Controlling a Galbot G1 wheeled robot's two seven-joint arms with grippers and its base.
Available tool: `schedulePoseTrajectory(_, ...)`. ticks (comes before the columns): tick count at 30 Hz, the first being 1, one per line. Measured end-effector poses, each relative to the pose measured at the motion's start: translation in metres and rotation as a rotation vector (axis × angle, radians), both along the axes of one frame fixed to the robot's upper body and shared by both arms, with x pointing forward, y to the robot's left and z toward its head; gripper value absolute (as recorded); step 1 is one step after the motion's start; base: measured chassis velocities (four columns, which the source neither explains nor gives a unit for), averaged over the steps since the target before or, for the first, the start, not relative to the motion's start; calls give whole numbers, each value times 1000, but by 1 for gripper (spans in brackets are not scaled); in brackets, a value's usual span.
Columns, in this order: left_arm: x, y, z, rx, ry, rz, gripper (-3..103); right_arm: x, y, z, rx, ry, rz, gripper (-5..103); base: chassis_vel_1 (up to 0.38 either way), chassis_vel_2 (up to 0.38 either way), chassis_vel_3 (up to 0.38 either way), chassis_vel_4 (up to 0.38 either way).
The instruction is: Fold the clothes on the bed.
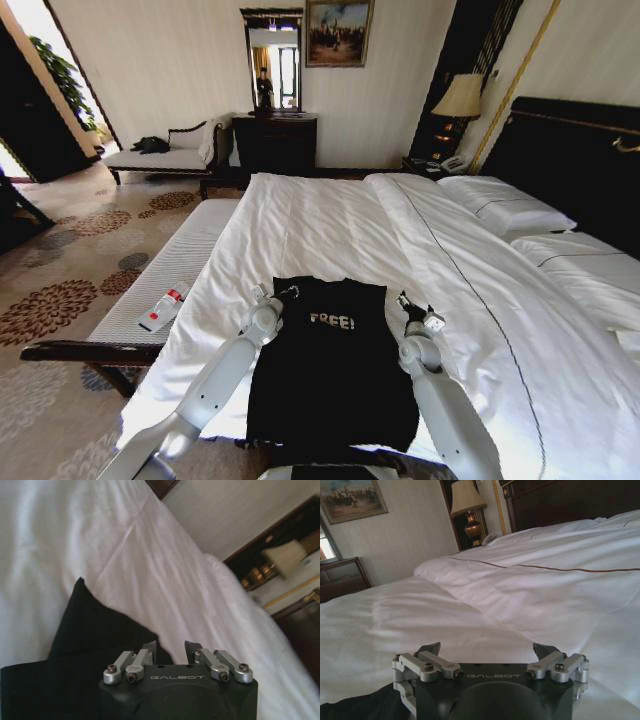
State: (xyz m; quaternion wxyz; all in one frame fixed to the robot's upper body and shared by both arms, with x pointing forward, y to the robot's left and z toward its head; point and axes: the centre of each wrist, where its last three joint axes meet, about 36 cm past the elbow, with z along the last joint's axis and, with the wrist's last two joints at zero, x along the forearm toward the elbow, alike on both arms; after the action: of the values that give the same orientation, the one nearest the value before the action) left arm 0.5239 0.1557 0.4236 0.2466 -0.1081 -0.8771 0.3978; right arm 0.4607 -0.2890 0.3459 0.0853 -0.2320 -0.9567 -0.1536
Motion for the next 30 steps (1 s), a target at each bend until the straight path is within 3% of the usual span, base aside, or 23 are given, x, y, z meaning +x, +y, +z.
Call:
schedulePoseTrajectory(1,-2,5,2,-36,-8,16,40,-1,2,0,1,-1,2,100,0,0,0,0)
schedulePoseTrajectory(3,-7,22,-4,-56,-5,59,51,-3,4,0,0,-2,5,100,0,0,0,0)
schedulePoseTrajectory(5,-10,32,-10,-39,3,77,56,-4,5,0,0,-2,6,100,0,0,0,0)
schedulePoseTrajectory(7,-18,53,-25,23,26,114,62,-5,5,1,-1,-3,7,100,0,0,0,0)
schedulePoseTrajectory(8,-23,63,-34,56,43,131,73,-7,5,1,-2,-3,8,100,0,0,0,0)
schedulePoseTrajectory(10,-24,66,-36,63,48,135,73,-7,5,1,-2,-3,8,100,0,0,0,0)
schedulePoseTrajectory(12,-29,74,-46,85,68,149,84,-8,5,1,-5,-2,8,100,0,0,0,0)
schedulePoseTrajectory(13,-29,74,-46,85,68,149,84,-8,5,1,-5,-2,8,100,0,0,0,0)
schedulePoseTrajectory(16,-31,69,-52,86,78,144,98,-9,8,2,-9,3,8,100,0,0,0,0)
schedulePoseTrajectory(30,-39,35,-44,59,45,72,100,-16,9,2,-17,12,3,100,0,0,0,0)
